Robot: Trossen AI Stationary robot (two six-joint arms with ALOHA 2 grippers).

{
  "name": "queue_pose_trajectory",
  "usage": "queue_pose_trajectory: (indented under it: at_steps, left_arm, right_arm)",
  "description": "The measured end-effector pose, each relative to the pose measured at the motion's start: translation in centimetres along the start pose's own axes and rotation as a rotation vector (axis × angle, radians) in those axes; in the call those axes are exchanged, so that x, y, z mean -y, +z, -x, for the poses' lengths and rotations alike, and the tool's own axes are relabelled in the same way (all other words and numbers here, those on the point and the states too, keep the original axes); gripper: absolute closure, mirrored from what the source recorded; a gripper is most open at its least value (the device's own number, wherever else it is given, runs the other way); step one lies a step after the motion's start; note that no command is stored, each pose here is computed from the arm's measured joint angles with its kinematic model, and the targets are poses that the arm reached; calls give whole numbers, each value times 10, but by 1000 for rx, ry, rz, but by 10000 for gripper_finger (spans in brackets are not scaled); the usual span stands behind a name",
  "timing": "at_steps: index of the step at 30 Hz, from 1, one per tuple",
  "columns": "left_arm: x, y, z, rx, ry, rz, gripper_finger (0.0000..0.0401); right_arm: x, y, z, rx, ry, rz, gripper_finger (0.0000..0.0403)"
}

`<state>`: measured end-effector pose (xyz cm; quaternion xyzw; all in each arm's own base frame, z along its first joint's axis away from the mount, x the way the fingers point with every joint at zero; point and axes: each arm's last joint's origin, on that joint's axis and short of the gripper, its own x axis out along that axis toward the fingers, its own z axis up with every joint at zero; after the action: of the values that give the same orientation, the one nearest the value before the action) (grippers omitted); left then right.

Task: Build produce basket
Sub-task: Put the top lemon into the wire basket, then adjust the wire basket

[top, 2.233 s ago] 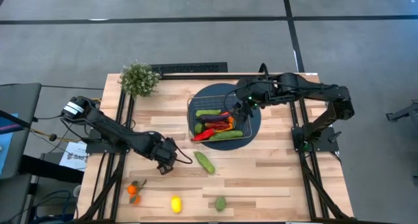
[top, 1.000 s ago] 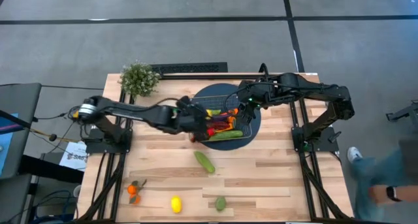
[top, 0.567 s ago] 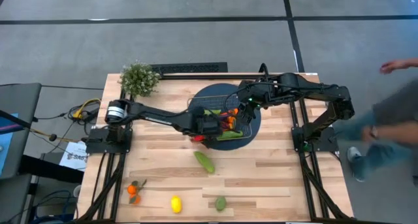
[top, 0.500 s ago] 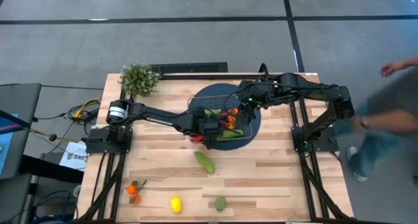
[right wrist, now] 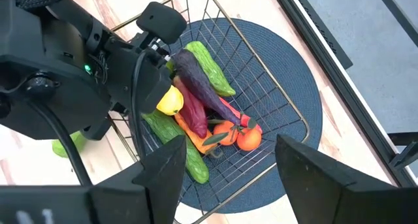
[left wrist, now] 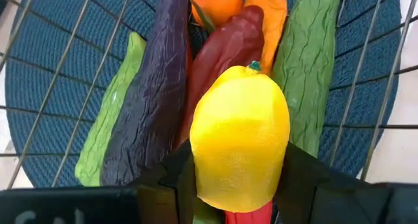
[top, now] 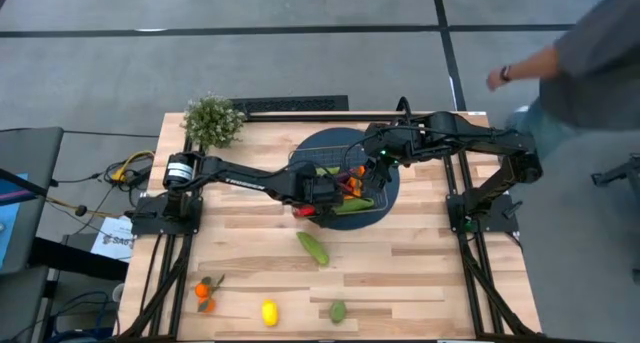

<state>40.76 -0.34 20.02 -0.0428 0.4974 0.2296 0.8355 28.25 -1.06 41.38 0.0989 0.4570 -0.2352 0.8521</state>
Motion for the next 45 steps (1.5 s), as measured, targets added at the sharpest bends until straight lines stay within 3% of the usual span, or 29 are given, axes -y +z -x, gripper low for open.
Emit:
queue_pose_trajectory:
  at_steps: [16, 30, 37, 45]
  left_arm:
    - [-1, 18, 17, 52, 0, -11, 161]
    - [-7, 21, 59, -121, 114, -78, 152]
    - [12, 6, 88, -206, 141, -94, 152]
    - [40, -30, 121, -241, 301, -86, 152]
  right_arm:
    - [0, 0, 0, -3, -1, 4, 148]
    - [-12, -15, 20, -1, 45, 105, 148]
    - [-22, -41, 45, -47, 81, 53, 148]
    - [-52, -68, 66, -68, 164, 27, 148]
